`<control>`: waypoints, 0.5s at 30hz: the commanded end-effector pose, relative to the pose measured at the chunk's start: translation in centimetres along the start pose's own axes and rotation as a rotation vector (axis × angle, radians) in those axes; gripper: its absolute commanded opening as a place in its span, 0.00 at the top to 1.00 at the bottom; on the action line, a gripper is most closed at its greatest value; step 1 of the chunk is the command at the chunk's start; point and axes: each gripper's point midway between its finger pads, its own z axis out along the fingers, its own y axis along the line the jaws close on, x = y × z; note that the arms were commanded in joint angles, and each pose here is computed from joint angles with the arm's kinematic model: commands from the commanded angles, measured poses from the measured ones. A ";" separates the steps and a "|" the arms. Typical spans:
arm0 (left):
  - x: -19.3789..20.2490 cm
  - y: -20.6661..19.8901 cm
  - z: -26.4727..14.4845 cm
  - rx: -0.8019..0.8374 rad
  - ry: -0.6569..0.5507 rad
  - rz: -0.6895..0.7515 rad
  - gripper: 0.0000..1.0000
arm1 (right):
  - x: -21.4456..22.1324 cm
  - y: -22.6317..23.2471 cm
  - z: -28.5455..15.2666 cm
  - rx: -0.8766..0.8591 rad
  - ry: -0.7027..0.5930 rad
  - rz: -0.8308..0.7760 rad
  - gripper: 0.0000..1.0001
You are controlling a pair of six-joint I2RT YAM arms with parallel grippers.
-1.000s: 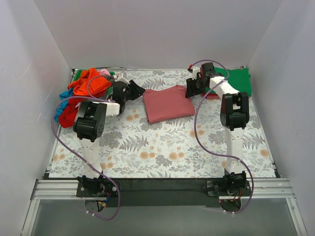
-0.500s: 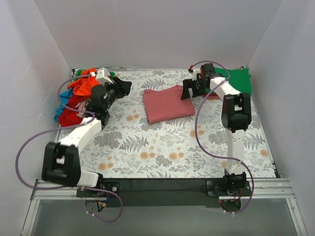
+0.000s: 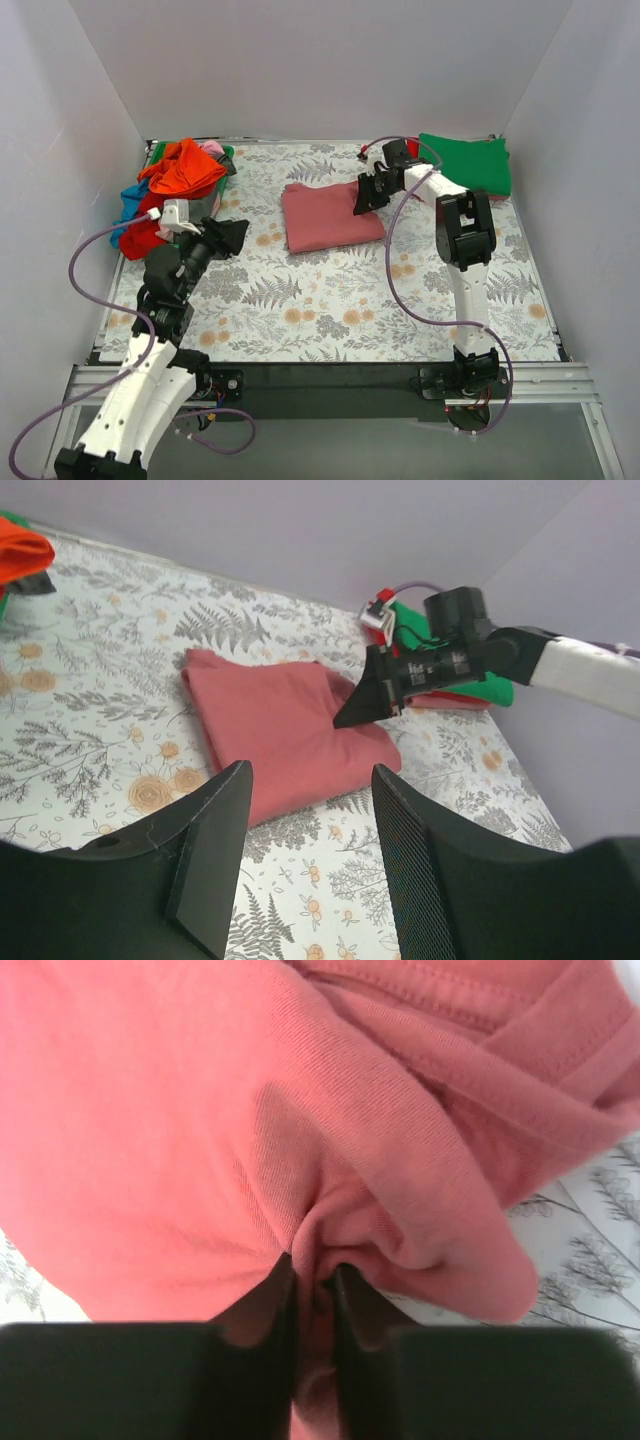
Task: Fold and stack the t-shirts
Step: Neatly place the folded tshirt to the corner
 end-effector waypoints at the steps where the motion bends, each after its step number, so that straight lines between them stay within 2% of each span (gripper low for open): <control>1: 0.8 0.2 -2.2 -0.023 0.029 -0.001 0.50 | 3.1 -0.5 1.3 -0.015 0.094 0.081 0.84; 2: 0.6 0.2 -2.7 -0.025 0.020 0.012 0.49 | 2.1 -0.4 0.8 -0.012 0.072 0.065 0.98; 4: 0.6 0.4 -3.0 -0.030 0.018 0.031 0.48 | 0.6 -0.7 -0.3 -0.007 0.035 0.029 0.99; 8: 1.0 0.5 -3.1 -0.024 0.034 0.066 0.48 | -5.5 -0.1 -5.6 0.008 -0.109 -0.146 0.99; 13: 1.5 0.9 -3.2 -0.027 0.044 0.096 0.48 | -11.1 -1.6 -11.6 0.250 -0.230 -0.334 0.99; 15: 1.5 1.0 -3.3 -0.032 0.044 0.106 0.48 | -12.6 -2.5 -13.2 0.350 -0.259 -0.360 0.99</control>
